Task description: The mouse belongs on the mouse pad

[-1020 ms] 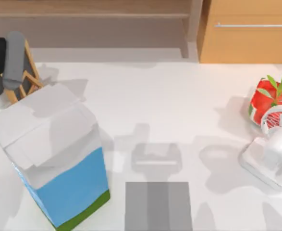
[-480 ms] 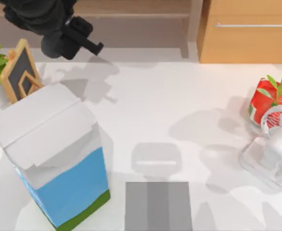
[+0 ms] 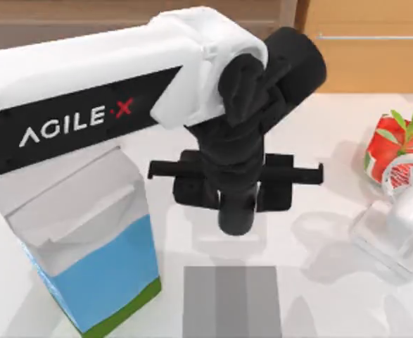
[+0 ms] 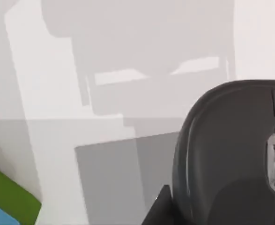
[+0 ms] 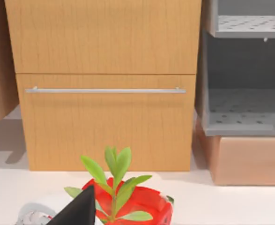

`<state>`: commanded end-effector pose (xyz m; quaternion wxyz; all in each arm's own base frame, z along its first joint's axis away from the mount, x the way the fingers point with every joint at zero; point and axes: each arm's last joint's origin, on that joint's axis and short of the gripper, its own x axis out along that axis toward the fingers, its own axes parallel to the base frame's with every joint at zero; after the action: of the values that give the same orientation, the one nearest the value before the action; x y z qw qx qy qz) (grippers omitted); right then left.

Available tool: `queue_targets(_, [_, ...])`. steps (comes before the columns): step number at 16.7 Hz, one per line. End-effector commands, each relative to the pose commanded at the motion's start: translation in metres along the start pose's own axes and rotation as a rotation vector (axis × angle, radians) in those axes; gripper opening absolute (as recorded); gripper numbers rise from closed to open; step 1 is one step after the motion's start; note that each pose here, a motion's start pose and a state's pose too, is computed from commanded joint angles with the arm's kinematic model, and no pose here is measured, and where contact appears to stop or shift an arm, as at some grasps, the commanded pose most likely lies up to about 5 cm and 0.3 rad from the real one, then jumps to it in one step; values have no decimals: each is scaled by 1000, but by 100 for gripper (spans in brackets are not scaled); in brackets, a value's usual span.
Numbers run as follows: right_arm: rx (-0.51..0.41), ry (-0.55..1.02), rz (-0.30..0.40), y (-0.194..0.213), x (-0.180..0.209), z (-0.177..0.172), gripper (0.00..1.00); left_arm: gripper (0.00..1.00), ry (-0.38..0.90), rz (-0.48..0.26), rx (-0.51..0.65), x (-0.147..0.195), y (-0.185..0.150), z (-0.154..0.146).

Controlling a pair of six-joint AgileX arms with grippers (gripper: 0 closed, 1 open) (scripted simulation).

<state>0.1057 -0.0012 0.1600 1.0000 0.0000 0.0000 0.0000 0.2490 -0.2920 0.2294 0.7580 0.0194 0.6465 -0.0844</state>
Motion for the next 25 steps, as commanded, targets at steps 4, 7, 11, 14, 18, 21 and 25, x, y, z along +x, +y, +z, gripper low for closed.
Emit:
queue_targets(4, [0,0,0,0,0,0,100,0,134,60,-112,30,-20,-44])
queue_targets(7, [0,0,0,0,0,0,100,0,172,103,-156,39,-16,-54])
queue_targets(11, [0,0,0,0,0,0,100,0,172,103,-156,39,-16,-54])
queue_targets(14, [0,0,0,0,0,0,100,0,164,87,-153,37,-17,-52])
queue_targets(18, [0,0,0,0,0,0,100,0,137,-10,-105,30,-29,-58])
queue_targets(21, [0,0,0,0,0,0,100,0,117,-85,-24,26,-43,-70])
queue_targets(25, [0,0,0,0,0,0,100,0,102,-131,20,27,-49,-77])
